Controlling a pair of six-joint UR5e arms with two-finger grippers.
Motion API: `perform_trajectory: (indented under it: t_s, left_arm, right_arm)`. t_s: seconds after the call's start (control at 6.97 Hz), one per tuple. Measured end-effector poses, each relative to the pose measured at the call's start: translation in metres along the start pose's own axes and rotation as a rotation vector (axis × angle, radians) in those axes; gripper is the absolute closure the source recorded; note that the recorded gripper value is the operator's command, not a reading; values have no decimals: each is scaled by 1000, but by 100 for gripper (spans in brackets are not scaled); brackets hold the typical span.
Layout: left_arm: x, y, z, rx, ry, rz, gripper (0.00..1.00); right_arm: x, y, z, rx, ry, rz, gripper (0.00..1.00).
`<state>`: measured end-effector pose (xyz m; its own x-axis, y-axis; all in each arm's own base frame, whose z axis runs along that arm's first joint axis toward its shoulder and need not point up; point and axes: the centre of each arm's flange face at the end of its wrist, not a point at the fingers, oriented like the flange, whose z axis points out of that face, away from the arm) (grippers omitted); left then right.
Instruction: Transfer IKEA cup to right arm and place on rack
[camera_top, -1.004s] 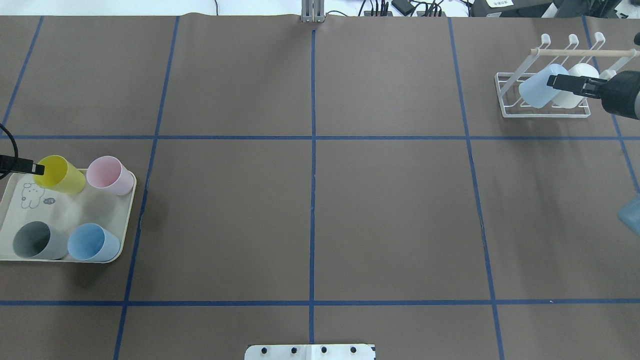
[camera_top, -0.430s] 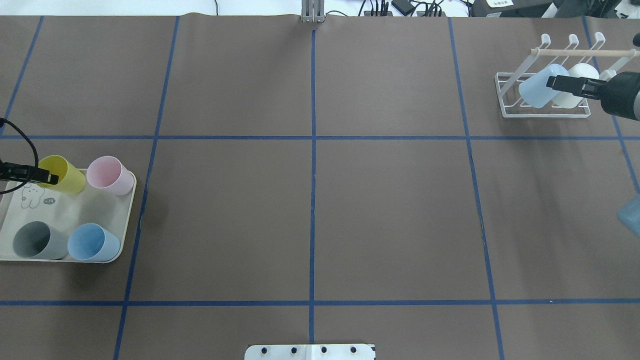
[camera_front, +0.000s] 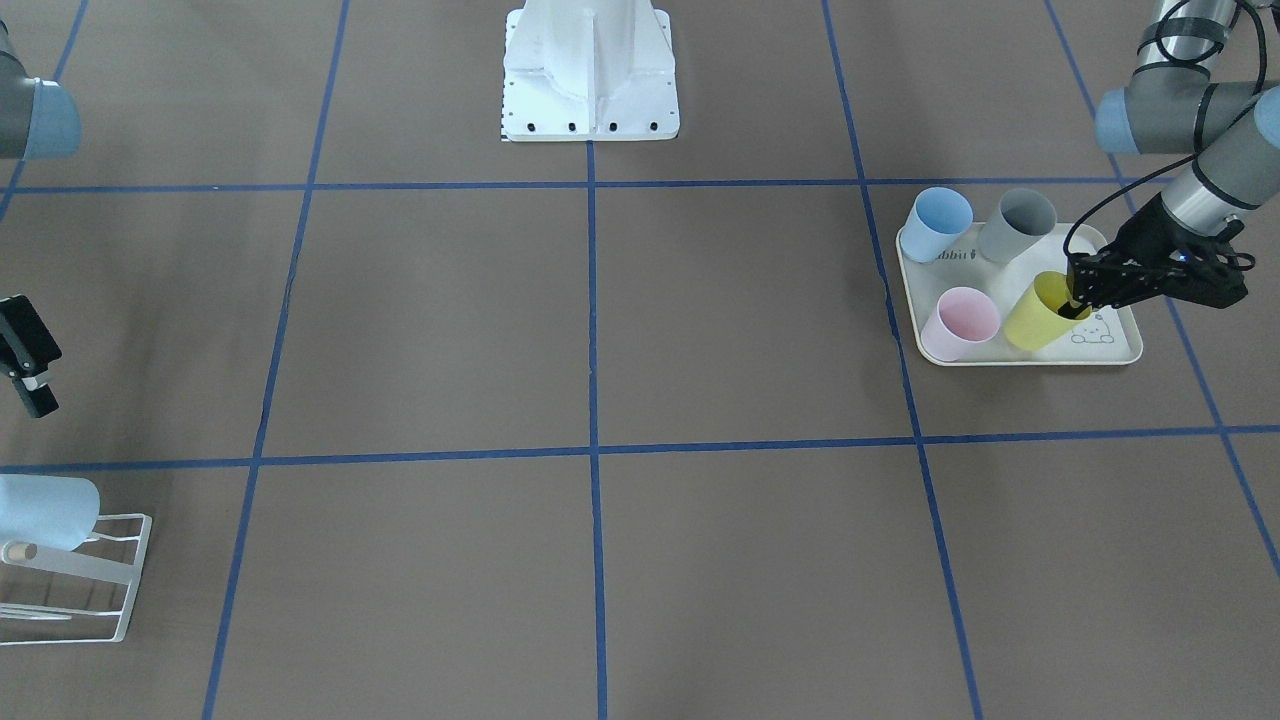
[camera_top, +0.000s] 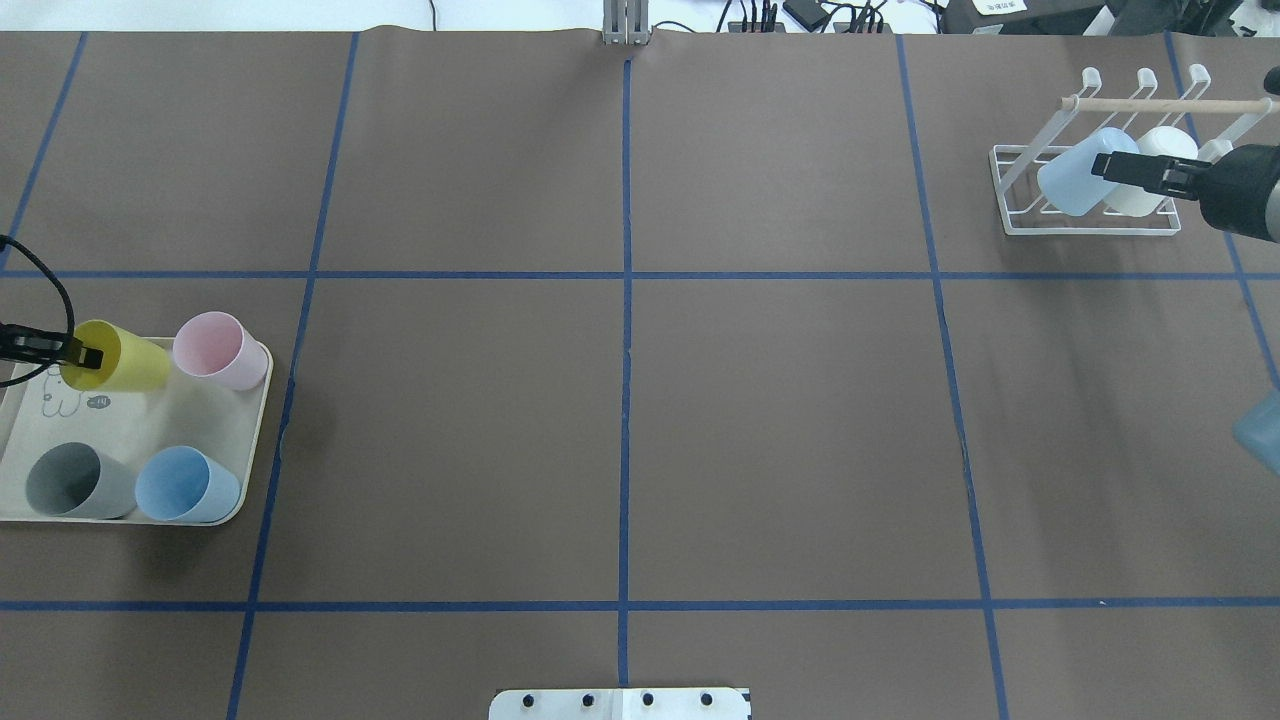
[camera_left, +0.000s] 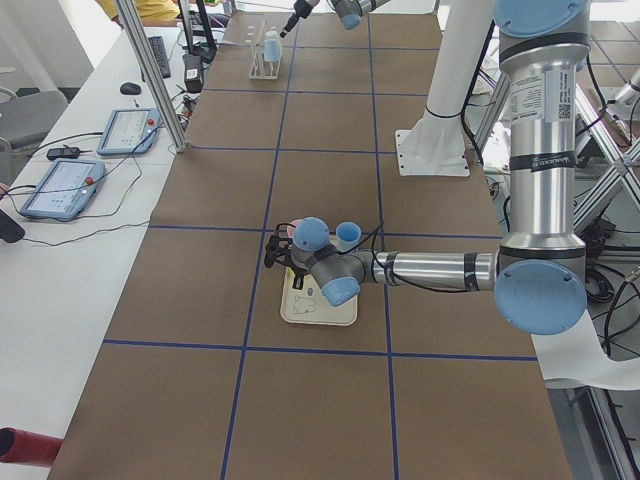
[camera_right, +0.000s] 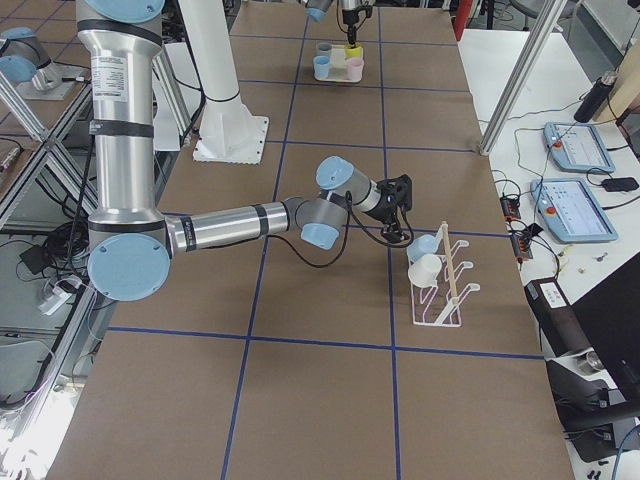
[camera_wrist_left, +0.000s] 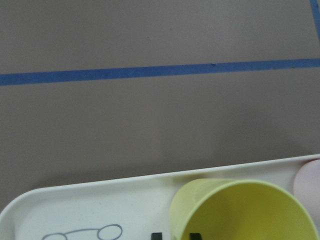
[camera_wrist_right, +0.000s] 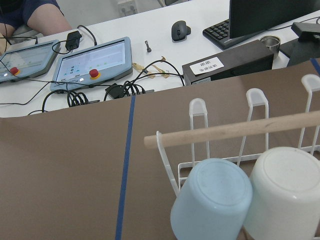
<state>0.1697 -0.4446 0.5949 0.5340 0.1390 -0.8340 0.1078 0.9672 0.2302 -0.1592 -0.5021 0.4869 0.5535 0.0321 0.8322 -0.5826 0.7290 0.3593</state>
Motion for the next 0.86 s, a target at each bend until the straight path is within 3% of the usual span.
perform_trajectory:
  t_s: [0.29,0.43,0.57,0.86]
  left_arm:
    - [-17,-17,-87,165,-3,-41,100]
    - [-12,-20,-115,209,1,-53,100]
    - [12,-28,-134,222,33,-87,100]
    - [100,-65,-158,197,222,-295,100]
  right_arm:
    - [-2,0,-1,-1,-4,0,0]
    - [-9,2,-2,-3,-18,19,0]
    - [-25,7,-5,-10,-45,71,0]
    - [-75,24,-18,-46,-134,231,0]
